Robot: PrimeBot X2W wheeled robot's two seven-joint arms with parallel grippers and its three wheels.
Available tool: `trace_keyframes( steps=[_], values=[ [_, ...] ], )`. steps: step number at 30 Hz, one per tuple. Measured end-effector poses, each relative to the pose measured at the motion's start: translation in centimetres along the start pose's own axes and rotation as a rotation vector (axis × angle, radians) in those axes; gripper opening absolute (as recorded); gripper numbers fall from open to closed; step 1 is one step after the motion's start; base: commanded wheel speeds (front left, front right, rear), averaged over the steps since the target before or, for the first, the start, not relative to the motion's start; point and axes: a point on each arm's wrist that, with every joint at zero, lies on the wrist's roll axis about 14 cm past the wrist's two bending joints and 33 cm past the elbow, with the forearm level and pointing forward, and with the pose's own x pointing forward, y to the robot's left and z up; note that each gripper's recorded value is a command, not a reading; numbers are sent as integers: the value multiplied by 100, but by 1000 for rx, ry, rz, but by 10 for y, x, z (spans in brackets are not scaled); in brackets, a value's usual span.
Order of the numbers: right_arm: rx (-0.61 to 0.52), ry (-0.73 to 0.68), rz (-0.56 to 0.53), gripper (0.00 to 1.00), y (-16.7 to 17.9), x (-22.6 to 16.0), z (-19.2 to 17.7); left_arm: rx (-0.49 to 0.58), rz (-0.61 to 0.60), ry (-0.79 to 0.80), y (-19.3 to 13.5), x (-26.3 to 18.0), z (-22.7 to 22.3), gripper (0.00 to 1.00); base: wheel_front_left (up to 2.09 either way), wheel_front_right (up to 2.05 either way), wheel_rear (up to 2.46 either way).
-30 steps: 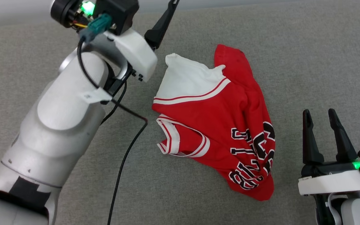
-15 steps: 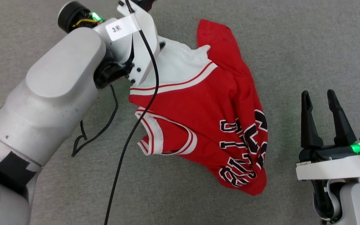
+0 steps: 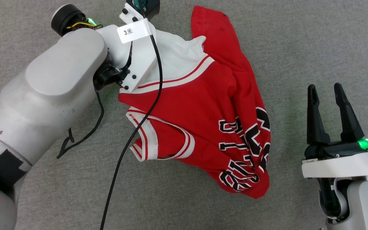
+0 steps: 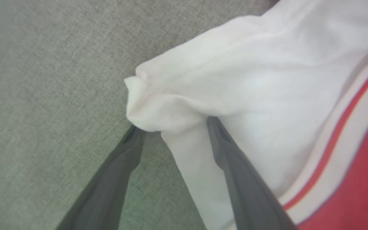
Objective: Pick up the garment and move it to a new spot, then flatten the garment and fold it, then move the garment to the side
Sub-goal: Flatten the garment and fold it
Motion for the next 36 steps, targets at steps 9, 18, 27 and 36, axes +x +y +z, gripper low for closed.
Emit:
trace_keyframes(
  steps=[9,18,27,36],
  values=[
    [-3,-14,23,100,8,-1,6,71,11,-231,-10,-22,32,0,0,0,0],
    [1,-34,78,100,28,-8,14,56,101,-586,5,-97,54,0,0,0,0],
    [14,-43,168,100,59,-13,17,-169,330,-645,43,-153,-36,0,0,0,0],
    [22,-73,241,100,86,-13,27,-380,569,-558,67,-194,-148,0,0,0,0]
  ],
)
